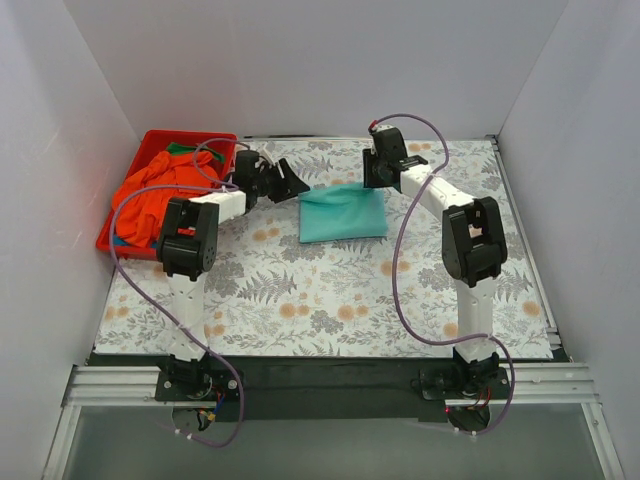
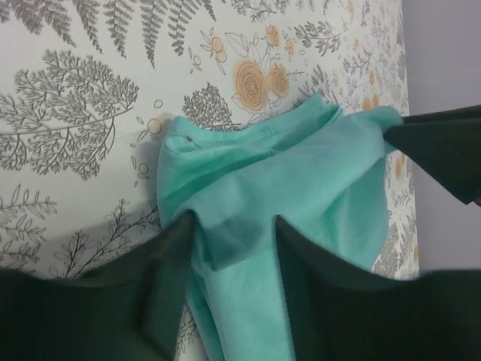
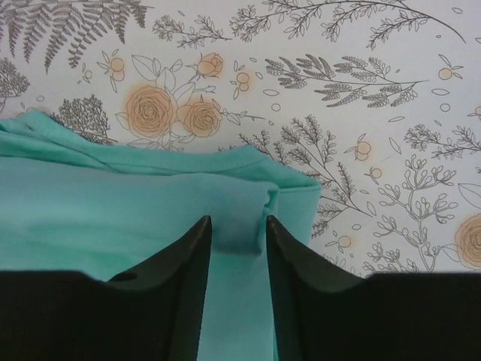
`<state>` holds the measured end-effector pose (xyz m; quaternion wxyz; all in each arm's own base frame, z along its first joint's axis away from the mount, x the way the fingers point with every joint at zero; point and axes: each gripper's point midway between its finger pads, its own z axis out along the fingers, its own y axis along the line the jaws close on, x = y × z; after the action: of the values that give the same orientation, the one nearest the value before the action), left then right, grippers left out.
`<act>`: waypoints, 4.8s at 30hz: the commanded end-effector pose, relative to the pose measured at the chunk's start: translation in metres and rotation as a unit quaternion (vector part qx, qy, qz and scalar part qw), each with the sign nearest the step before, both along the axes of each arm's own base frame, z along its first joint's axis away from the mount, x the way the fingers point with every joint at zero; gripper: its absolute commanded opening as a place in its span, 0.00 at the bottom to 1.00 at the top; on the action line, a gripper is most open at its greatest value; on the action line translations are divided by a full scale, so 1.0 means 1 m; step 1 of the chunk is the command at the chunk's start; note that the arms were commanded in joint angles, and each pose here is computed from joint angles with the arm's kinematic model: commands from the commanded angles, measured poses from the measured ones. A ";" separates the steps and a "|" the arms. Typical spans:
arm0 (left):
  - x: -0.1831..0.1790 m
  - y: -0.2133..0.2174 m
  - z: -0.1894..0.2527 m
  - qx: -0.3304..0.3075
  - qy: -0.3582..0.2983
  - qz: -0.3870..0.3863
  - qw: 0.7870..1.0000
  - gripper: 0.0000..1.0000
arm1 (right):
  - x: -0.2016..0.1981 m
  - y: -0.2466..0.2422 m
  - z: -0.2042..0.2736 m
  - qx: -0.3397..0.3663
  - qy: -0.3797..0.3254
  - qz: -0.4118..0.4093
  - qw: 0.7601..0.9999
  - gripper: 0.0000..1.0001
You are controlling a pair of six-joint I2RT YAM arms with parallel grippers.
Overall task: Fold and stack the t-shirts
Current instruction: Fold the tshirt, then neatly place the folded tshirt to the corner
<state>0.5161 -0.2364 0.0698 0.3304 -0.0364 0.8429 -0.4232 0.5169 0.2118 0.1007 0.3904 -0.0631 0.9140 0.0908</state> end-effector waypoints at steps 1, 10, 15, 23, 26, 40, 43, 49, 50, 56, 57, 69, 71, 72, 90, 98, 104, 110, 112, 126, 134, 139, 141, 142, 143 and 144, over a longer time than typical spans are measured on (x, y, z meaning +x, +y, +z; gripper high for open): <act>0.020 -0.004 0.034 -0.007 -0.045 -0.014 0.999 0.53 | 0.025 0.007 0.030 0.024 -0.043 0.011 0.999 0.45; 0.018 0.015 0.085 0.052 -0.120 0.029 0.991 0.76 | 0.016 -0.002 0.091 0.027 -0.096 0.027 0.995 0.98; -0.009 0.022 0.058 0.096 -0.090 0.035 0.991 0.76 | -0.007 0.001 0.083 0.065 -0.084 0.064 0.992 0.98; -0.043 0.022 0.014 0.098 -0.030 0.008 0.995 0.74 | -0.036 -0.011 0.043 0.164 -0.023 0.118 0.979 0.98; -0.046 0.020 0.005 0.099 -0.022 0.001 0.995 0.72 | -0.045 -0.018 0.025 0.203 0.001 0.132 0.970 0.98; -0.041 0.002 -0.018 0.107 -0.004 -0.025 0.994 0.47 | -0.056 -0.026 -0.031 0.257 0.060 0.141 0.954 0.98; -0.039 -0.004 -0.020 0.108 -0.004 -0.030 0.994 0.42 | -0.056 -0.028 -0.041 0.250 0.067 0.131 0.957 0.98; -0.041 -0.011 -0.031 0.119 0.004 -0.037 0.992 0.22 | -0.057 -0.030 -0.054 0.247 0.079 0.122 0.958 0.98; -0.041 -0.013 -0.032 0.119 0.005 -0.040 0.992 0.20 | -0.057 -0.030 -0.055 0.250 0.081 0.120 0.957 0.98; -0.042 -0.018 -0.039 0.122 0.010 -0.046 0.991 0.12 | -0.059 -0.024 -0.069 0.264 0.095 0.121 0.952 0.95; -0.042 -0.019 -0.039 0.122 0.009 -0.047 0.991 0.11 | -0.059 -0.022 -0.072 0.266 0.099 0.121 0.951 0.94; -0.042 -0.025 -0.042 0.123 0.010 -0.050 0.991 0.10 | -0.061 -0.007 -0.078 0.275 0.111 0.134 0.946 0.49; -0.043 -0.025 -0.040 0.123 0.008 -0.051 0.991 0.10 | -0.060 -0.006 -0.077 0.274 0.109 0.135 0.946 0.29; -0.043 -0.025 -0.038 0.123 0.007 -0.050 0.991 0.15 | -0.059 -0.007 -0.076 0.272 0.107 0.132 0.947 0.23; -0.068 0.013 0.037 0.140 -0.062 0.002 0.988 0.72 | -0.008 -0.086 -0.041 0.136 0.083 0.059 0.985 0.01; -0.072 0.034 0.040 0.141 -0.065 0.025 0.988 0.72 | 0.029 -0.152 -0.033 0.012 0.075 0.001 0.997 0.01; -0.073 0.040 0.043 0.137 -0.068 0.030 0.988 0.72 | 0.042 -0.207 -0.038 -0.051 0.092 -0.038 0.994 0.01; -0.072 0.044 0.042 0.134 -0.066 0.034 0.988 0.72 | 0.060 -0.258 -0.031 -0.114 0.072 -0.074 0.988 0.01; -0.072 0.044 0.040 0.135 -0.063 0.034 0.988 0.72 | 0.069 -0.277 -0.022 -0.135 0.058 -0.091 0.985 0.01; -0.069 0.047 0.033 0.139 -0.057 0.037 0.988 0.72 | 0.107 -0.341 0.015 -0.233 -0.018 -0.145 0.961 0.01; -0.069 0.047 0.030 0.141 -0.053 0.037 0.988 0.72 | 0.116 -0.361 0.035 -0.273 -0.050 -0.181 0.944 0.02; -0.069 0.047 0.032 0.141 -0.057 0.037 0.988 0.72 | 0.121 -0.363 0.052 -0.271 -0.077 -0.197 0.939 0.82; -0.069 0.047 0.033 0.141 -0.058 0.038 0.988 0.72 | 0.119 -0.363 0.059 -0.264 -0.086 -0.206 0.938 0.98; -0.068 0.047 0.035 0.140 -0.060 0.039 0.988 0.72 | 0.120 -0.362 0.062 -0.260 -0.094 -0.208 0.938 0.98; -0.069 0.048 0.035 0.141 -0.062 0.040 0.987 0.72 | 0.119 -0.360 0.075 -0.253 -0.107 -0.211 0.938 0.98; -0.069 0.048 0.039 0.140 -0.065 0.040 0.987 0.72 | 0.116 -0.358 0.067 -0.245 -0.101 -0.212 0.941 0.98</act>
<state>0.4420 -0.1924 0.0845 0.3709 -0.0033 0.8821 -0.2902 0.6283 -0.1432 0.1151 0.4025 -0.0020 0.8875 -0.2246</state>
